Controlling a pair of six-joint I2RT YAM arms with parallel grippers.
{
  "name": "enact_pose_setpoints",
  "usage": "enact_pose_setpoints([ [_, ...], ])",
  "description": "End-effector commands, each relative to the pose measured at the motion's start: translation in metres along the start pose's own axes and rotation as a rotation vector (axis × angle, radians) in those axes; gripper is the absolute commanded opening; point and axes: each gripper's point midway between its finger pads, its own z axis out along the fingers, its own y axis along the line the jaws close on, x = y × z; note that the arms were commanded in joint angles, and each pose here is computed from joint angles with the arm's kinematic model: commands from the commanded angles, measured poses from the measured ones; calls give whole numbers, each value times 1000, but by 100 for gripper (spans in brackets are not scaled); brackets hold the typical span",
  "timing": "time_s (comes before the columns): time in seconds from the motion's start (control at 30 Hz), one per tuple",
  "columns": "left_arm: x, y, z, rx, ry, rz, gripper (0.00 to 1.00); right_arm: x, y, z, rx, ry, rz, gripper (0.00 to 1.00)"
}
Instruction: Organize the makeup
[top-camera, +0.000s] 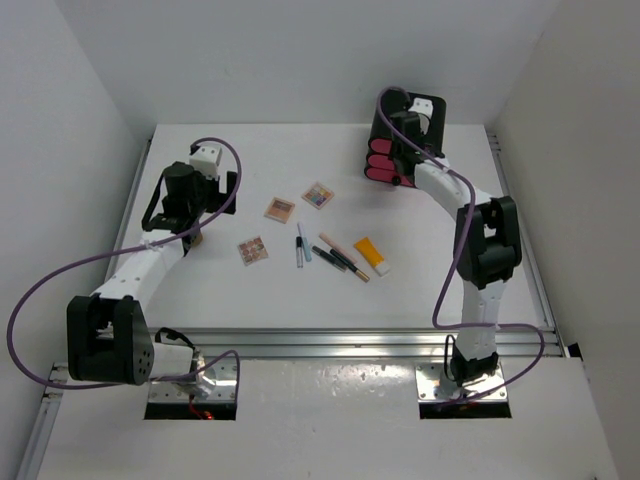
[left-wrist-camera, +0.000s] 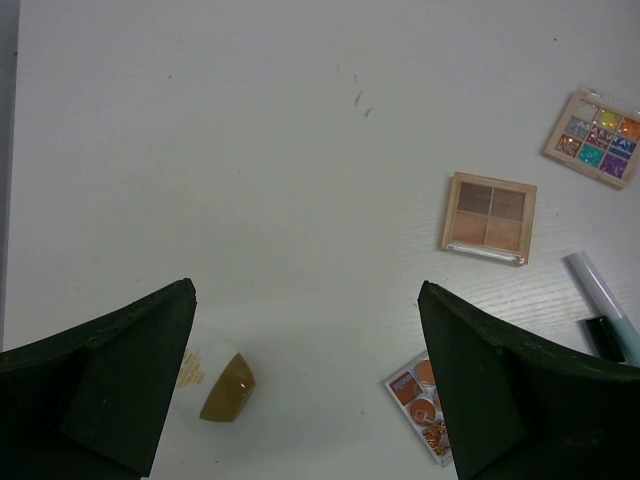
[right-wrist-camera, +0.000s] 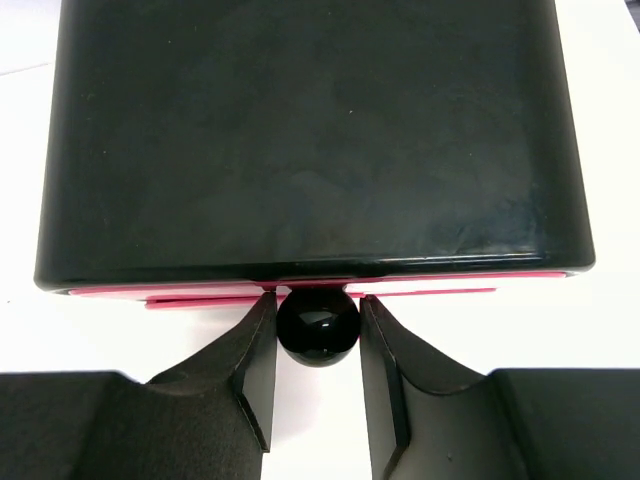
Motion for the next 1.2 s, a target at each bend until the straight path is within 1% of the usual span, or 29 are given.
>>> enact_pose_setpoints([
  [0.0, -13, -6, -6, 21, -43, -16, 100, -11, 2, -6, 15, -56, -3, 0],
  [0.13, -13, -6, -6, 21, -43, -16, 100, 6, 16, -27, -27, -45, -51, 0],
  [0.2, -5, -7, -4, 23, -25, -16, 100, 17, 12, -42, -29, -37, -47, 0],
  [0.23, -5, -7, -4, 23, -25, -16, 100, 16, 22, -57, -56, -49, -48, 0],
  [0.27, -5, -5, -4, 12, -24, -17, 100, 35, 15, -64, -55, -23, -66, 0],
  [0.33, 0, -5, -4, 13, -15, -17, 100, 39, 22, -81, -85, -36, -58, 0],
  [0.37, 0, -6, -4, 13, -15, -26, 100, 64, 14, -84, -70, 1, -88, 0],
  [0.4, 5, -6, -4, 15, -4, -26, 100, 56, 14, -96, -78, -21, -62, 0],
  [0.47, 5, -6, -4, 15, -4, -26, 100, 77, 8, -100, -72, 11, -86, 2],
  [0.5, 15, -7, -2, 17, 23, -27, 100, 73, 7, -104, -80, 3, -77, 20],
  [0.53, 15, -7, -2, 17, 24, -27, 100, 75, 11, -106, -113, 15, -85, 33],
  [0.57, 15, -6, -2, 8, 25, -27, 100, 75, 12, -107, -129, 16, -118, 43],
  [0.6, 15, -3, -2, -8, 26, -27, 100, 72, 13, -110, -145, 15, -127, 62],
  [0.63, 18, -1, -3, -17, 36, -27, 100, 71, 28, -115, -223, 29, -134, 70],
  [0.67, 20, 0, -4, -28, 47, -40, 100, 72, 29, -119, -255, 42, -183, 76],
  [0.7, 21, 1, -4, -39, 47, -54, 100, 78, 35, -126, -314, 78, -204, 87],
  [0.73, 24, 3, -4, -52, 62, -53, 100, 75, 38, -132, -342, 86, -217, 88],
  [0.77, 28, 2, -5, -51, 76, -67, 100, 87, 47, -144, -436, 135, -262, 88],
  [0.83, 28, 2, -5, -51, 76, -76, 100, 111, 40, -159, -496, 232, -336, 88],
  [0.87, 33, 1, -4, -50, 95, -76, 100, 119, 45, -168, -556, 263, -352, 86],
  [0.9, 33, 1, -4, -50, 96, -76, 100, 129, 41, -172, -576, 300, -391, 85],
  [0.93, 33, 1, -4, -50, 96, -76, 100, 145, 32, -177, -587, 342, -445, 80],
  [0.97, 33, 1, -4, -50, 96, -76, 100, 154, 35, -182, -632, 372, -454, 78],
  [1.0, 33, 3, -4, -59, 96, -75, 100, 163, 33, -183, -637, 401, -467, 73],
  [1.03, 37, 5, -3, -72, 106, -75, 100, 177, 27, -184, -635, 452, -497, 59],
  [1.07, 37, 7, -3, -82, 107, -74, 100, 177, 26, -182, -637, 456, -510, 52],
  [1.1, 40, 9, -4, -95, 119, -73, 100, 188, 25, -181, -638, 500, -529, 48],
  [1.13, 40, 14, -5, -128, 121, -82, 100, 196, 25, -179, -655, 527, -550, 48],
  [1.17, 38, 16, -5, -142, 121, -92, 100, 192, 35, -178, -690, 534, -551, 51],
])
